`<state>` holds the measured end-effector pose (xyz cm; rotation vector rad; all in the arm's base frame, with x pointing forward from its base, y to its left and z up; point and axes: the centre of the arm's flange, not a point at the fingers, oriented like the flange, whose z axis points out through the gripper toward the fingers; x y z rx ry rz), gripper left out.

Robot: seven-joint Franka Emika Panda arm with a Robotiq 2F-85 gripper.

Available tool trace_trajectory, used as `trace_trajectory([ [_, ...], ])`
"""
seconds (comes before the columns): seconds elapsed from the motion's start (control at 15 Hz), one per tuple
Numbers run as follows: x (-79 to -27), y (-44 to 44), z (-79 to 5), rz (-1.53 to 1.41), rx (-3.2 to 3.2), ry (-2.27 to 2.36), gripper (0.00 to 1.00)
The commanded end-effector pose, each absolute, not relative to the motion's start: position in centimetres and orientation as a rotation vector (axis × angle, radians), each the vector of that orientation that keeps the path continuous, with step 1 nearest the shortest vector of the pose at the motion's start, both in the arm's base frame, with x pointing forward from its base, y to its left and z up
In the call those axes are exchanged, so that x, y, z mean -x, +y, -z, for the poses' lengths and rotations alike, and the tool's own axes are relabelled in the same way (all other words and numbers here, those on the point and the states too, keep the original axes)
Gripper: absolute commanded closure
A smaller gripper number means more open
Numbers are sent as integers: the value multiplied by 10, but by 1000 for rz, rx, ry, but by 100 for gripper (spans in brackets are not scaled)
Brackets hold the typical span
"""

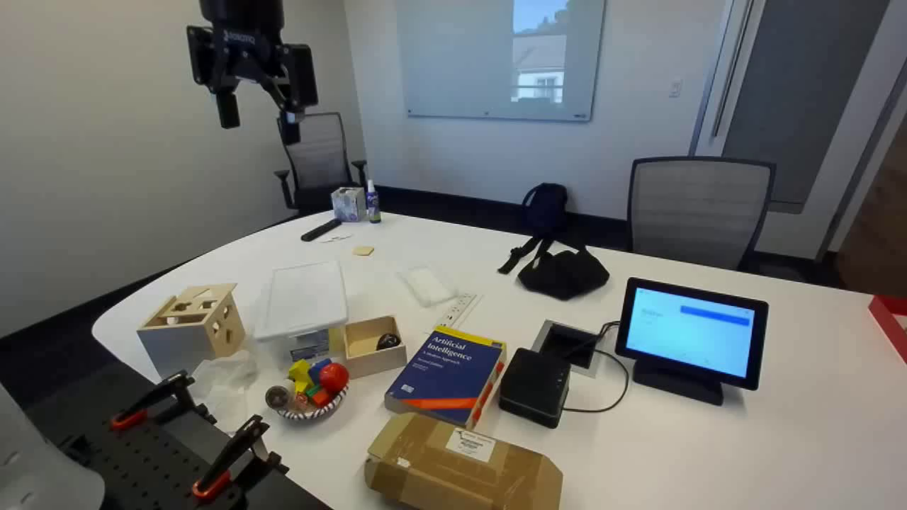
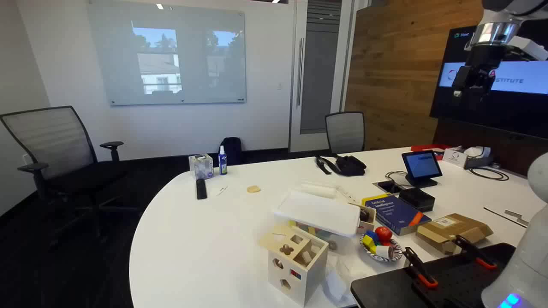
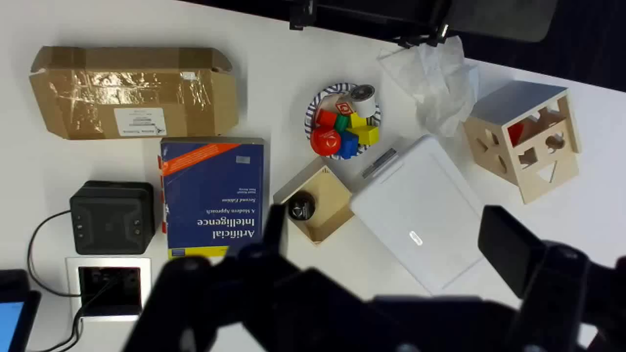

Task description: Slide the lid on the wooden toy box forwards.

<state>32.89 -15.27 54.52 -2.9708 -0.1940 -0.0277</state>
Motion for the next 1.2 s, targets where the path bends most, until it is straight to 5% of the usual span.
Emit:
trace_trajectory([
  [0.0,-329,-153,-545,28,2971,-194,0],
  [0.4,-374,-91,-542,96,2953,-190,0],
  [1.13,-451,164,-480,-90,3051,-449,0],
])
